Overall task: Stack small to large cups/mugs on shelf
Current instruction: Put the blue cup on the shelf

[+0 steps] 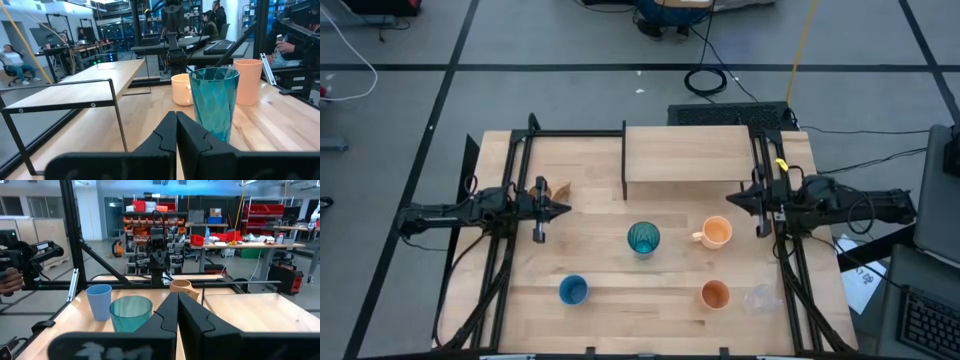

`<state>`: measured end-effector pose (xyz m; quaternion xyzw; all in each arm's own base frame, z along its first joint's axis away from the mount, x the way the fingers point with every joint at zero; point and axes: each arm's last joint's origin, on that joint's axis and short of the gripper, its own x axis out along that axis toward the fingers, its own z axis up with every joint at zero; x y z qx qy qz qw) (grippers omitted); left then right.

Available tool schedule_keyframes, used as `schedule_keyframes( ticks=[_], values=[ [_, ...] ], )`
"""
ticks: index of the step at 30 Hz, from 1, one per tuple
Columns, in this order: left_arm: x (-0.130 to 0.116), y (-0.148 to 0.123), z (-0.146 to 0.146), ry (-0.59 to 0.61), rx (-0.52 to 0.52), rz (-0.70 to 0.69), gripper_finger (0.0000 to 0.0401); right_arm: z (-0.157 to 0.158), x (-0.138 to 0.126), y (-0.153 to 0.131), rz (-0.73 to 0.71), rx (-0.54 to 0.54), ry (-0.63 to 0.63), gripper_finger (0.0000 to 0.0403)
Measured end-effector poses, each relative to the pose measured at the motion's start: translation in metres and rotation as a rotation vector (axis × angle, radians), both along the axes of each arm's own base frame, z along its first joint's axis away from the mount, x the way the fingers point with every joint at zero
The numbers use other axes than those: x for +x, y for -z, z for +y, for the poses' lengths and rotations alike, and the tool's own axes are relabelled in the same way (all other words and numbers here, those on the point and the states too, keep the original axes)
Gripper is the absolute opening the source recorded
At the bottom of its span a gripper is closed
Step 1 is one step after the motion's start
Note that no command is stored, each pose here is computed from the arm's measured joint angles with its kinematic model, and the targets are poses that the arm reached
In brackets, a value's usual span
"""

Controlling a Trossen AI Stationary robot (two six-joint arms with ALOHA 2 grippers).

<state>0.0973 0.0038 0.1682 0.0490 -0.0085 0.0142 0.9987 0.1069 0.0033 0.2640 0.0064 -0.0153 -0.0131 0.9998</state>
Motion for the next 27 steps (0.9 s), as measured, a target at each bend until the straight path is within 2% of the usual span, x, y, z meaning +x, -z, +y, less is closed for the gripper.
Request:
schedule_keyframes(
  ticks=[16, 22, 27],
  values=[
    [0.0, 0.0, 0.0, 0.0, -0.016, 0.002, 0.0005, 0.001, 0.021, -0.079, 0.168, 0.048, 0.003, 0.0],
    [0.0, 0.001, 0.0, -0.007, -0.074, 0.005, 0.0005, 0.002, 0.031, -0.105, 0.229, 0.065, 0.007, 0.0],
    [0.004, 0.006, 0.0, -0.012, -0.106, 0.066, 0.0006, 0.002, 0.039, -0.119, 0.228, 0.07, 0.008, 0.0]
  ],
)
